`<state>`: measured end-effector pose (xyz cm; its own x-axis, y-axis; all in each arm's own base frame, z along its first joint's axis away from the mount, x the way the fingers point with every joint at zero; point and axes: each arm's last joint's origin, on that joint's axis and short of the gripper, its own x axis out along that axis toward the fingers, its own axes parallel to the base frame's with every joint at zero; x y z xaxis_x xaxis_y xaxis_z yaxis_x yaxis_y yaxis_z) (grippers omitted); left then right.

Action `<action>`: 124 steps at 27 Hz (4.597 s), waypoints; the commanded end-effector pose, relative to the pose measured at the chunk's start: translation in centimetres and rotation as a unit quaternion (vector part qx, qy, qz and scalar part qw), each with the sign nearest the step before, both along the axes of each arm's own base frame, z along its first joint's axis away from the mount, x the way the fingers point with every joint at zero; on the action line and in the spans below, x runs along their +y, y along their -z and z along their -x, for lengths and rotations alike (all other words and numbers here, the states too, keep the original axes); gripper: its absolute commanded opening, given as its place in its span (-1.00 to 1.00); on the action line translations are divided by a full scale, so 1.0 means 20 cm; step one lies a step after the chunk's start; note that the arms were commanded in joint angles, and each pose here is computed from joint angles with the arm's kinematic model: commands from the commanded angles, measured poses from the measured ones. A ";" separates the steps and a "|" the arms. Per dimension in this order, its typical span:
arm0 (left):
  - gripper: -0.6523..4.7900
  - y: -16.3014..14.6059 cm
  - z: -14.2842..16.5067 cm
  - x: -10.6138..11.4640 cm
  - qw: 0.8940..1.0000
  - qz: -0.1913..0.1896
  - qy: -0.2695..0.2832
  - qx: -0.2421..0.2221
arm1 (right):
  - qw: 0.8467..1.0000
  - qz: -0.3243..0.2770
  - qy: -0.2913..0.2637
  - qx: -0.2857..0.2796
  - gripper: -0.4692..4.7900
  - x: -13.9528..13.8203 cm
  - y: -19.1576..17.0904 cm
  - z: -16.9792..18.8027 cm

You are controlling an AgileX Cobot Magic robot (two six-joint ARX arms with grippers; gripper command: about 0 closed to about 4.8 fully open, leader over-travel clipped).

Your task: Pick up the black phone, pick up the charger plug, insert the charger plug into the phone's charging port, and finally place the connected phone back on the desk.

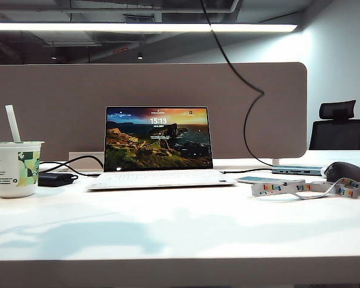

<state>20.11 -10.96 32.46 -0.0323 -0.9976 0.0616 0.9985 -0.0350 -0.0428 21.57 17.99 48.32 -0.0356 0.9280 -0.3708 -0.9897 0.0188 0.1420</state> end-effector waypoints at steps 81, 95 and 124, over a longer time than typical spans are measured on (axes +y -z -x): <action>-0.78 -0.18 0.01 0.30 0.910 0.082 -0.400 -0.073 | 0.905 0.411 0.108 -0.019 -0.83 0.32 1.10 -0.79; -0.78 -0.19 0.03 0.30 0.910 0.091 -0.399 -0.071 | 0.913 0.403 -0.024 -0.061 -0.83 0.18 0.90 -0.57; -0.78 -0.25 0.12 0.31 0.907 0.107 -0.395 -0.096 | 0.542 0.057 0.524 0.654 -0.04 0.39 1.17 -0.81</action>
